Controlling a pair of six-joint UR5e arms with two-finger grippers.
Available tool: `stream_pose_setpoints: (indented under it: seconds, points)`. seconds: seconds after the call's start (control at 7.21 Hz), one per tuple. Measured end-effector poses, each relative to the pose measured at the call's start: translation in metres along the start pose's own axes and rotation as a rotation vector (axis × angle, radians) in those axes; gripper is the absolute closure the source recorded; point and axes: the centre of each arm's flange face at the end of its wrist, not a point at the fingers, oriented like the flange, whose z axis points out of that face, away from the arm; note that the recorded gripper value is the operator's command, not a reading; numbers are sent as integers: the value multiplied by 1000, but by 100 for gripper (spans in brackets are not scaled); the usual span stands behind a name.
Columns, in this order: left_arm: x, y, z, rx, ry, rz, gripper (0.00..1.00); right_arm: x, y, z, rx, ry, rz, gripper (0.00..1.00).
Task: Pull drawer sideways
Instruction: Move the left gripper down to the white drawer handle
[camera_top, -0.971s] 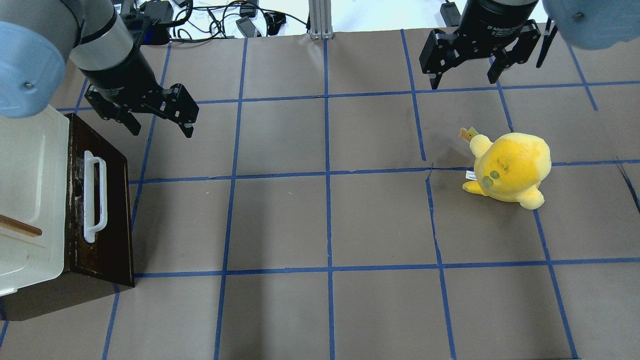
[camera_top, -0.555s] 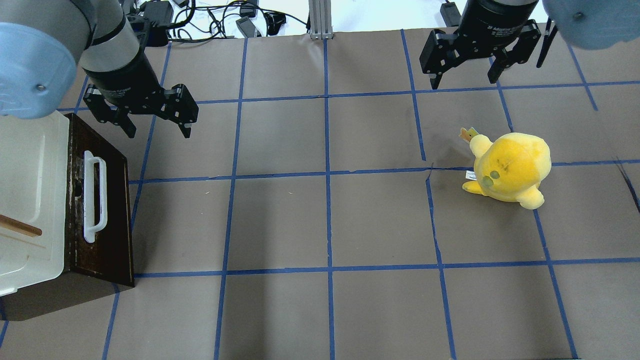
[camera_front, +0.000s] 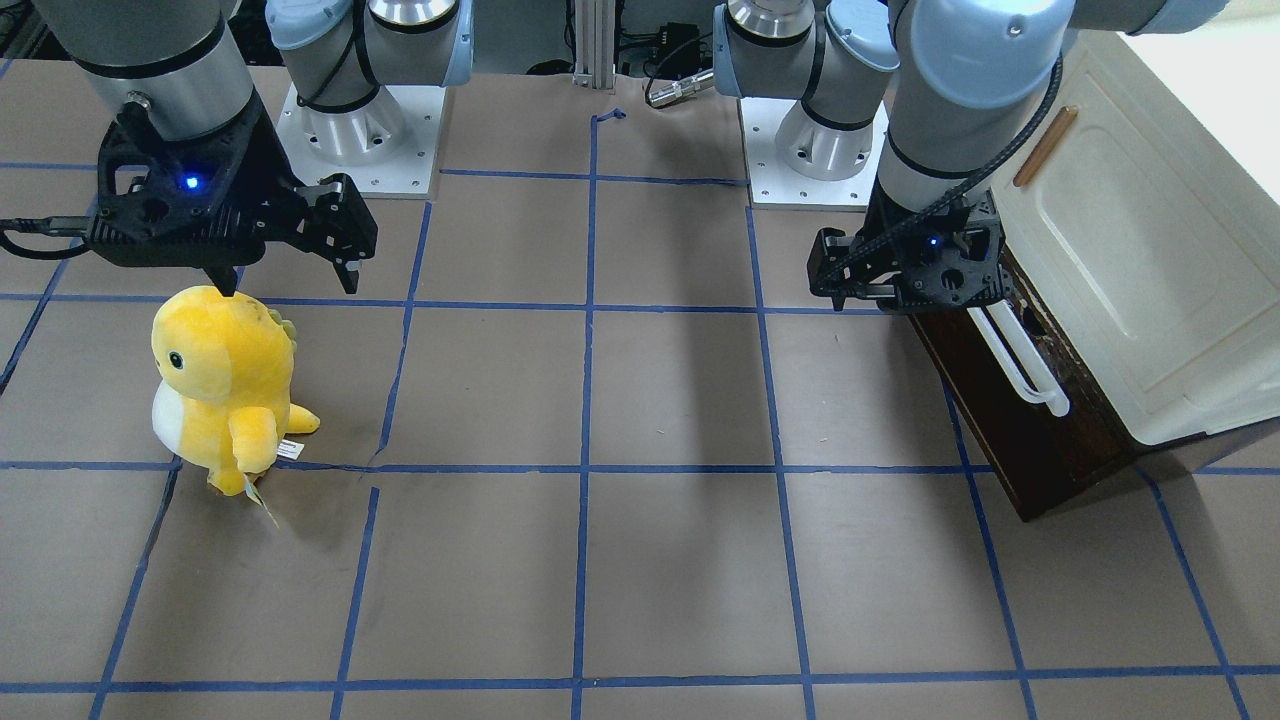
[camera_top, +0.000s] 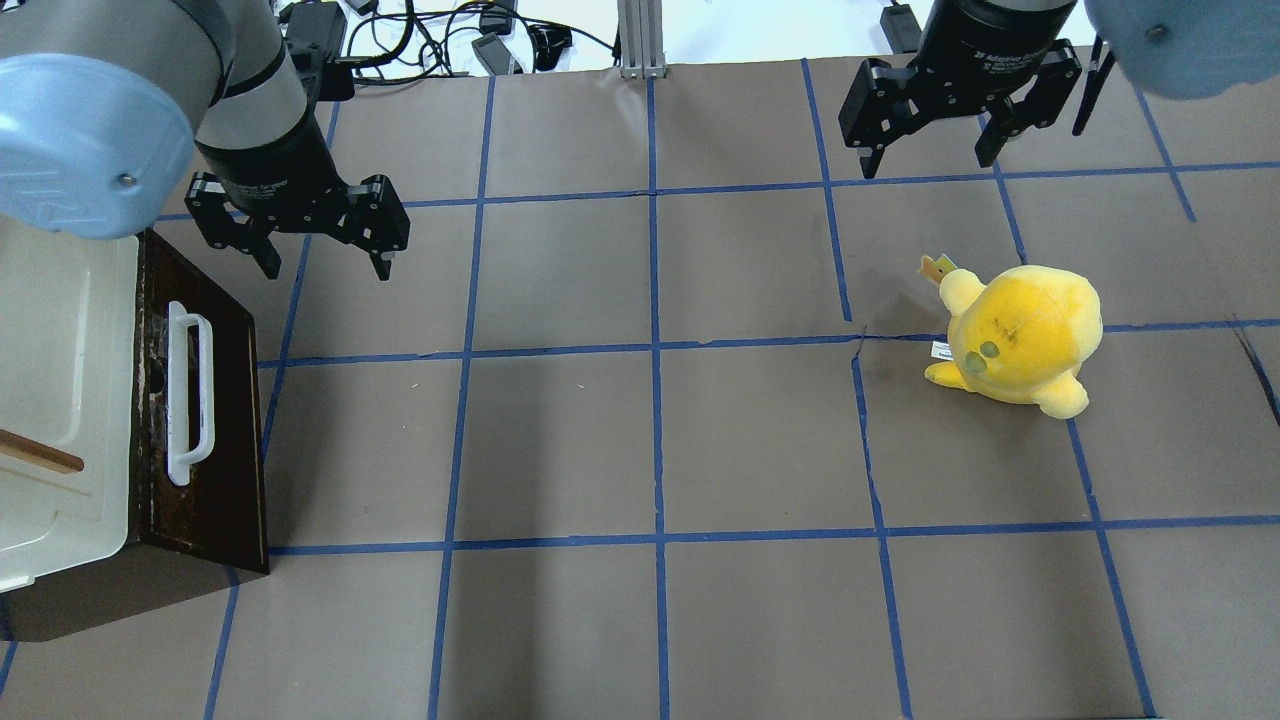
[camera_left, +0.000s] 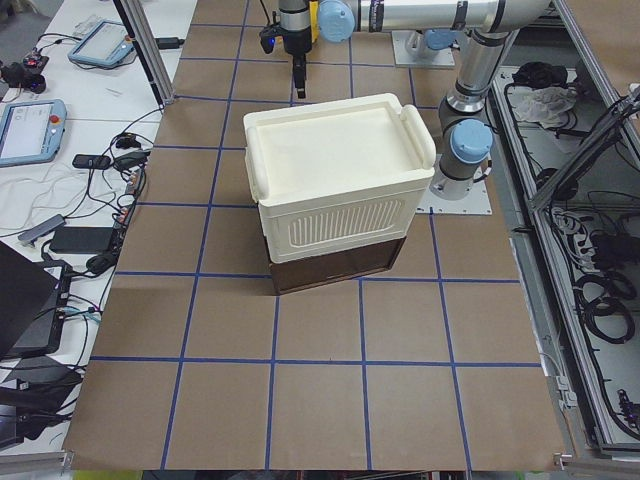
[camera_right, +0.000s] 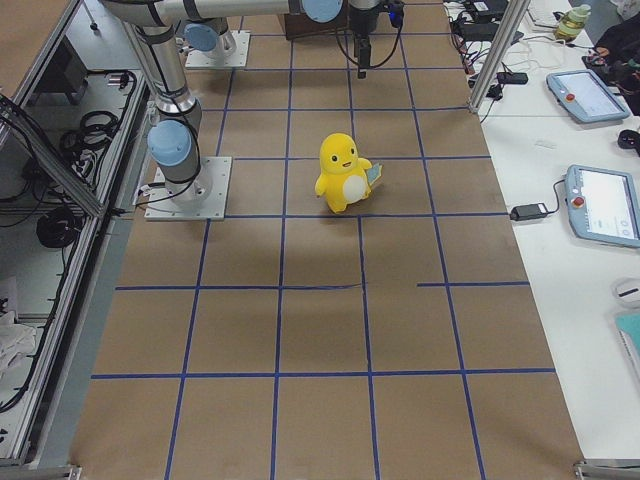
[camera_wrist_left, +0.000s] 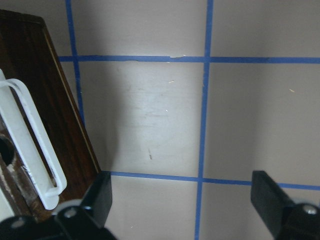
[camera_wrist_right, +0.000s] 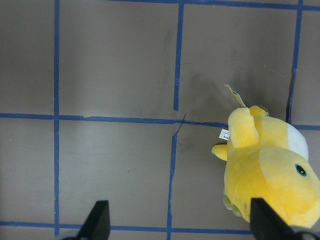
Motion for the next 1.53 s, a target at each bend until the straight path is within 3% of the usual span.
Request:
stream_pose_setpoints:
  seconds: [0.83,1.25,1.53]
  points:
    - [19,-22,113,-88,-413,-206,0,0,0,0,0,0,0,0]
    - [20,-35,150,-101,-529,-217,0,0,0,0,0,0,0,0]
    - [21,-34,174,-104,-583,-307,0,0,0,0,0,0,-1,0]
